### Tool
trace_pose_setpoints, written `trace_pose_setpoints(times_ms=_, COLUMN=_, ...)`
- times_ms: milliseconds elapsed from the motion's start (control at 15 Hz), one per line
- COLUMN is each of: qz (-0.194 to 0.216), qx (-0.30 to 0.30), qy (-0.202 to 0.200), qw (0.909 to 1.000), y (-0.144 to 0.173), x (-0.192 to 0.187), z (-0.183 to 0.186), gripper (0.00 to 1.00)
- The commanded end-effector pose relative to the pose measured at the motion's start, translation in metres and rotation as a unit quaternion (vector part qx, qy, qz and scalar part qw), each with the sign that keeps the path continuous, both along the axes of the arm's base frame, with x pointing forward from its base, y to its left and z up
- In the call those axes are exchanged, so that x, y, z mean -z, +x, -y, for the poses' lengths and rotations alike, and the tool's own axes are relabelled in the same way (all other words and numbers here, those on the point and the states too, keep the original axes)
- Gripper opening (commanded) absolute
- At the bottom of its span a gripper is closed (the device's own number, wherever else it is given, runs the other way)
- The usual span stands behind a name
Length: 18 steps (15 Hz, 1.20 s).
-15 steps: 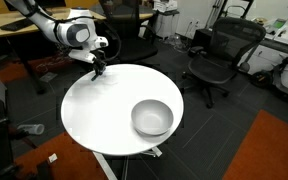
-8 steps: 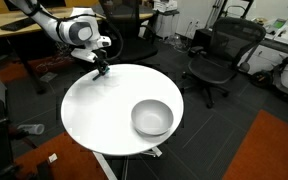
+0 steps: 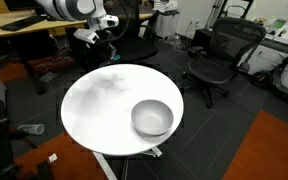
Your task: Place the green marker inside the grey bowl on the table
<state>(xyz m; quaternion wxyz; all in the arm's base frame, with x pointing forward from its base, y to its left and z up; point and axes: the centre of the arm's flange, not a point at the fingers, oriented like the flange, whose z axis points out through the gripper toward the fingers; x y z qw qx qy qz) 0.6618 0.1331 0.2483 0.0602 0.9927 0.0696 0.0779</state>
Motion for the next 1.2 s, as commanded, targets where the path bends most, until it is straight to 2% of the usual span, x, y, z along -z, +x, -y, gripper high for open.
trace_pose_setpoints(times_ms=0, qz=0.01, qx=0.052, qy=-0.018, qw=0.9984, y=-0.025, x=-0.063, z=0.042, gripper=0.05)
trace_pose_setpoints(times_ms=267, qz=0.041, qx=0.133, qy=-0.03, qw=0.9899, y=-0.035, x=-0.1, z=0.097, gripper=0.05)
trace_pose_setpoints(times_ms=533, qz=0.063, qx=0.216, qy=-0.043, qw=0.9735, y=-0.048, x=-0.121, z=0.152, gripper=0.05)
trace_pose_setpoints(times_ms=933, qz=0.077, qx=0.308, qy=-0.035, qw=0.9476, y=-0.065, x=-0.123, z=0.214, gripper=0.05)
trace_pose_setpoints(times_ms=1133, qz=0.074, qx=0.332, qy=-0.029, qw=0.9399, y=-0.076, x=-0.12, z=0.22, gripper=0.05)
